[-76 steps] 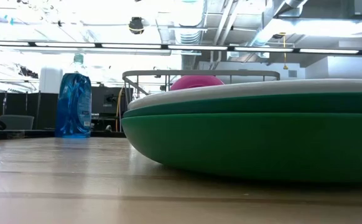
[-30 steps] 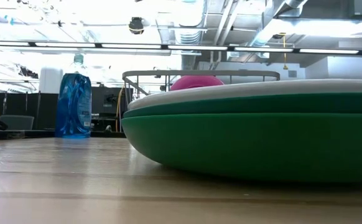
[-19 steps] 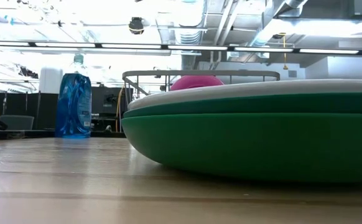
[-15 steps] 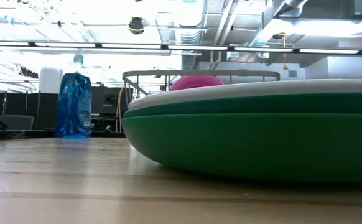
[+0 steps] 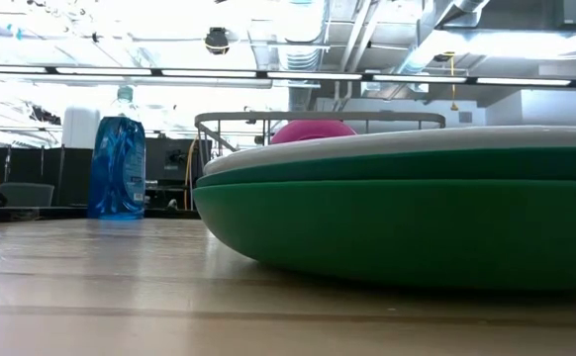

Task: Sort dishes
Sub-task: Put the white plate in the dish rack

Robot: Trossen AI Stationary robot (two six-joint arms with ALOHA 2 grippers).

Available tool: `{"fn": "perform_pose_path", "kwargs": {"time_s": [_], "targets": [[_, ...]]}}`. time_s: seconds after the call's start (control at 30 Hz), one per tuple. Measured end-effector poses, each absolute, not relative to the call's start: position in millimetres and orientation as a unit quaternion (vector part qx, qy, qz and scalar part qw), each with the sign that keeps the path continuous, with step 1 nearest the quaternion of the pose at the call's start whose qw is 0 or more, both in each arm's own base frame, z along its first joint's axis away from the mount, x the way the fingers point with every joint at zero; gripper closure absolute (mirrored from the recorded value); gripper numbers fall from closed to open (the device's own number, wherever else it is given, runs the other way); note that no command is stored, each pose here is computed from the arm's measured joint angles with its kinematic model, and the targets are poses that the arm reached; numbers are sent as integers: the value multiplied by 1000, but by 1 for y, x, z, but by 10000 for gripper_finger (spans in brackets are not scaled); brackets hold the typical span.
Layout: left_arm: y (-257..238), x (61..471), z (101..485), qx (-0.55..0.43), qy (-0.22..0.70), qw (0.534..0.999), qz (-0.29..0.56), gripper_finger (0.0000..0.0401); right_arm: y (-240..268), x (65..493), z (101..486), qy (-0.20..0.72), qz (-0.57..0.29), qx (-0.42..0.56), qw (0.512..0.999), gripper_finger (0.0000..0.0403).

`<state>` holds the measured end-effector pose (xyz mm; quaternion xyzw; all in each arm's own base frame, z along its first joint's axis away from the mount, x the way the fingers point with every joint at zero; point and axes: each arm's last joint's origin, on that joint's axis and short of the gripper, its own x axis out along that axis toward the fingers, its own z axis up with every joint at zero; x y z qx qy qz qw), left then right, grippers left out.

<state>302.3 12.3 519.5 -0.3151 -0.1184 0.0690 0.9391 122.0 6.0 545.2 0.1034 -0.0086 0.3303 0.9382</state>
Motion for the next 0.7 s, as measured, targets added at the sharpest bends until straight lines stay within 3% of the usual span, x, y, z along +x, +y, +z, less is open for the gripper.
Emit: {"fn": "perform_pose_path", "kwargs": {"time_s": [0.47,0.7], "targets": [[28,299,521,-296,-120,945,76,210,1,115,547,-17,329,94,939,401],[26,295,522,-311,-117,940,76,154,-8,124,545,-13,320,86,943,401]]}}
